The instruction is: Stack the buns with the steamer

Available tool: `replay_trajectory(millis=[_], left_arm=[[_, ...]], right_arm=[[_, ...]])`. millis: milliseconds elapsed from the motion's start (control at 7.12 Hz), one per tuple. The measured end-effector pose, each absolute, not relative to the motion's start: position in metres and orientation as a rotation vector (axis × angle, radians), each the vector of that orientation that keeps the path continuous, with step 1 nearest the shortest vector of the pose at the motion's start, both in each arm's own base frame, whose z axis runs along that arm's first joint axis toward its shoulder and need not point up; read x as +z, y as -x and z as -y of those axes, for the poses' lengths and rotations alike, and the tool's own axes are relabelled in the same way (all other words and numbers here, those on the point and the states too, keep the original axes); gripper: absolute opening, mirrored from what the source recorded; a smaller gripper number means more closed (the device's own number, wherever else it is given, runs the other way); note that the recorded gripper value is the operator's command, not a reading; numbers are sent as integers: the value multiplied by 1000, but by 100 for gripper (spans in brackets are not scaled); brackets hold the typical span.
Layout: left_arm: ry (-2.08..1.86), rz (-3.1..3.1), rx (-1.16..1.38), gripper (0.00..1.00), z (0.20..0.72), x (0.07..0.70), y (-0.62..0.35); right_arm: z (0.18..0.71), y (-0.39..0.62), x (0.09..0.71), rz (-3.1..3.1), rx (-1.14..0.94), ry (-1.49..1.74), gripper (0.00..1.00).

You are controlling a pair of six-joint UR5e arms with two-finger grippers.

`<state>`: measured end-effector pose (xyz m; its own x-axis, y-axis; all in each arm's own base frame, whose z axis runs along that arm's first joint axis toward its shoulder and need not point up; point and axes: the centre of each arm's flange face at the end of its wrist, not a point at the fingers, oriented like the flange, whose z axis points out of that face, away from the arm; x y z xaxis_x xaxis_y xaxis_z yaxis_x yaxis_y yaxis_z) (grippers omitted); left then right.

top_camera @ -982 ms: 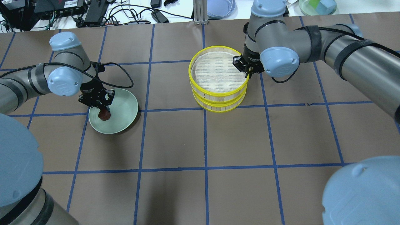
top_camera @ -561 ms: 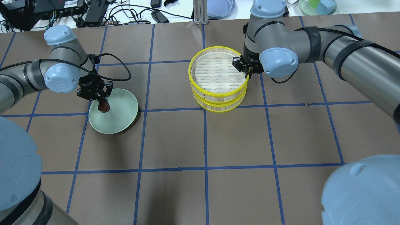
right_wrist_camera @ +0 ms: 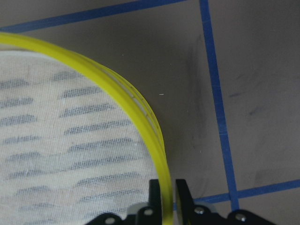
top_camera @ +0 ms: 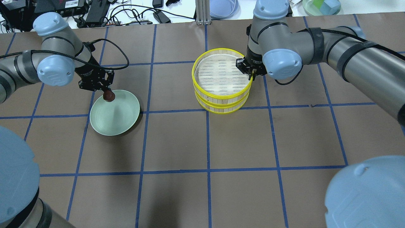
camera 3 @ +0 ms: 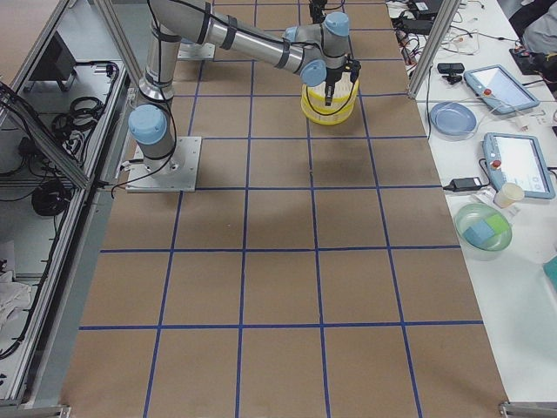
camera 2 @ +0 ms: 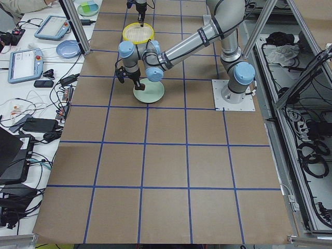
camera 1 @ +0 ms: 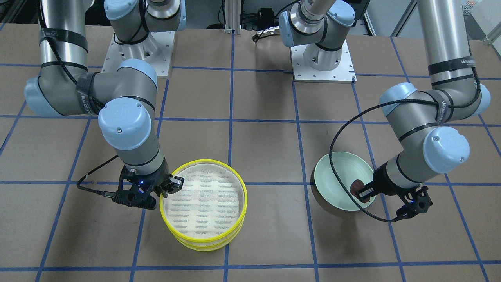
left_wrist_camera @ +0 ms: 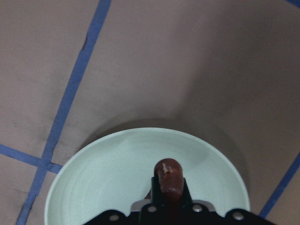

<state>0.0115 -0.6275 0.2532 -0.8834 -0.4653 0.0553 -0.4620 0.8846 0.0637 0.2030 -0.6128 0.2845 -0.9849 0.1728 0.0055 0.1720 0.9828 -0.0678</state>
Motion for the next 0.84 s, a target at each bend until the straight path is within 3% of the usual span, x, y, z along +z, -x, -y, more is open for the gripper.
replay_trajectory(millis=[140,281,561,842], left_arm=[[-779,2942,-46,0,630,265,-8],[-817,2898,-24,0,631,275,-2],[-911,2824,13,0,631,297,19],[-970,2786,49,0,629,318,36]], right_arm=[[613,-203,284,3114,106,270,78],[613,-203,285,3114,108,271,94],[612,-202,300,3117,143,269,99],[586,-199,365,3122,189,267,100]])
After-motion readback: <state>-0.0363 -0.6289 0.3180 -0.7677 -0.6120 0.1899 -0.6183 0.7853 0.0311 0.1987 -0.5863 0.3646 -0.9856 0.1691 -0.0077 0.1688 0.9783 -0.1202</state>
